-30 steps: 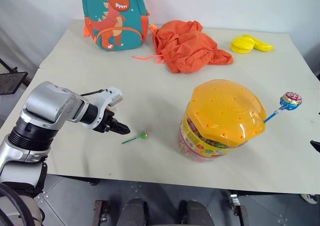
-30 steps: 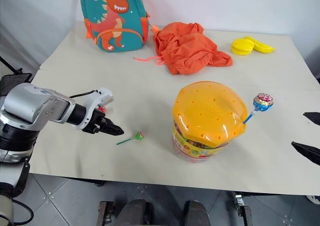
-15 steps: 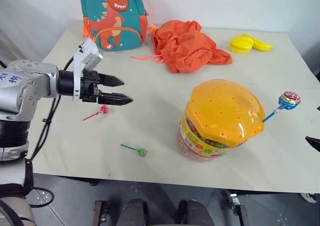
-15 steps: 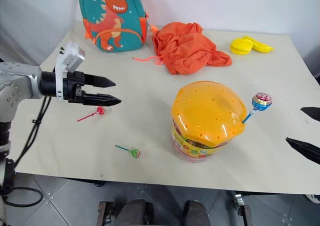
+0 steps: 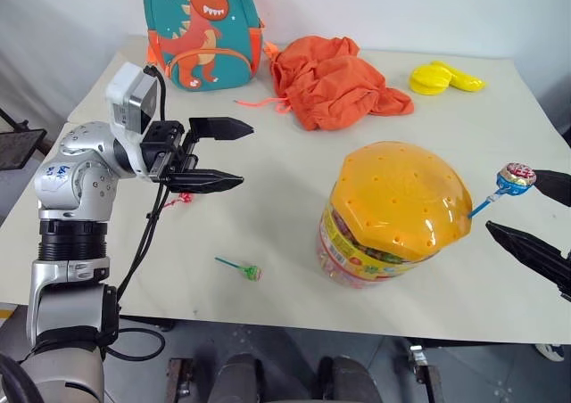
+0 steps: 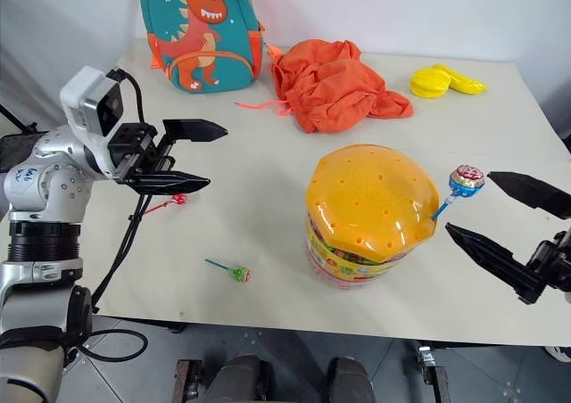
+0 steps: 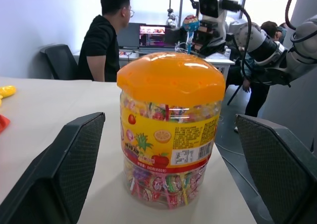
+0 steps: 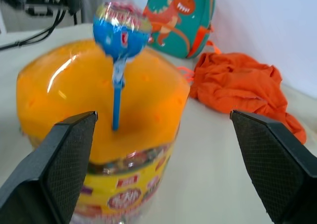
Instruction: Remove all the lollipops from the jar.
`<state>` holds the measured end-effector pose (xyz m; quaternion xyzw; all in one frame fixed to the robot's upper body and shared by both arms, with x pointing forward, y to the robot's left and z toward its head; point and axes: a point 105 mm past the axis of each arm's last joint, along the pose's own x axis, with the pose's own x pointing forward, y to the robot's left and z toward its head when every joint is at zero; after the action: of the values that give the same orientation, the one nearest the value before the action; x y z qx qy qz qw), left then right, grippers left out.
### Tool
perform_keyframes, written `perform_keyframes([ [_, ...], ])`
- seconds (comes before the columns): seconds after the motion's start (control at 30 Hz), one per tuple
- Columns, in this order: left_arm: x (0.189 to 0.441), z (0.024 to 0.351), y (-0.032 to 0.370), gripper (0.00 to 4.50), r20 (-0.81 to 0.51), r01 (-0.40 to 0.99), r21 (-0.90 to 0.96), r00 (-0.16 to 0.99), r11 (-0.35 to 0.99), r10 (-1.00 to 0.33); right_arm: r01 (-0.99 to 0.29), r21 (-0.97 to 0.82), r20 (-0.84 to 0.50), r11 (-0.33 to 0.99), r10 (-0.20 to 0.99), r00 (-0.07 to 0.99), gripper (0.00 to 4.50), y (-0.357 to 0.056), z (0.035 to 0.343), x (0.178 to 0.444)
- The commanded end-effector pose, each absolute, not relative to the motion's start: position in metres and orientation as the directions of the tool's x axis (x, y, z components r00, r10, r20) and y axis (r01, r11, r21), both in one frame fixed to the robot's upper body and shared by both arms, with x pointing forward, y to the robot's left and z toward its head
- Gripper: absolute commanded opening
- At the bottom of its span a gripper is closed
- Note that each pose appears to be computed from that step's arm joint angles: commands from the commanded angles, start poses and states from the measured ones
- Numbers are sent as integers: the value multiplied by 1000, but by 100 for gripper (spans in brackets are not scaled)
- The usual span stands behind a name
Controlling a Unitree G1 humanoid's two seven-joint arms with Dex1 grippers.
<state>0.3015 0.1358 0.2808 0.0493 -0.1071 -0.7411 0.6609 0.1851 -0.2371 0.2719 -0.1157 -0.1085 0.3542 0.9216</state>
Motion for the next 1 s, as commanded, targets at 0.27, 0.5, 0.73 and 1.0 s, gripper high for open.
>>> perform_keyframes([
  [0.27, 303, 286, 128, 450, 57, 954, 270, -150, -129, -987, -624, -247, 104, 742, 660, 744, 283, -221, 266, 192],
  [0.5, 300, 285, 129, 450, 70, 953, 272, -159, -135, -985, -628, -255, 113, 735, 668, 736, 47, -216, 273, 194],
  [0.73, 296, 285, 130, 450, 83, 950, 277, -172, -143, -982, -572, -298, 190, 765, 634, 750, 5, -219, 298, 197],
  [1.0, 293, 286, 127, 450, 95, 945, 287, -193, -158, -977, -209, -263, 424, 942, 307, 852, 5, -276, 348, 223],
])
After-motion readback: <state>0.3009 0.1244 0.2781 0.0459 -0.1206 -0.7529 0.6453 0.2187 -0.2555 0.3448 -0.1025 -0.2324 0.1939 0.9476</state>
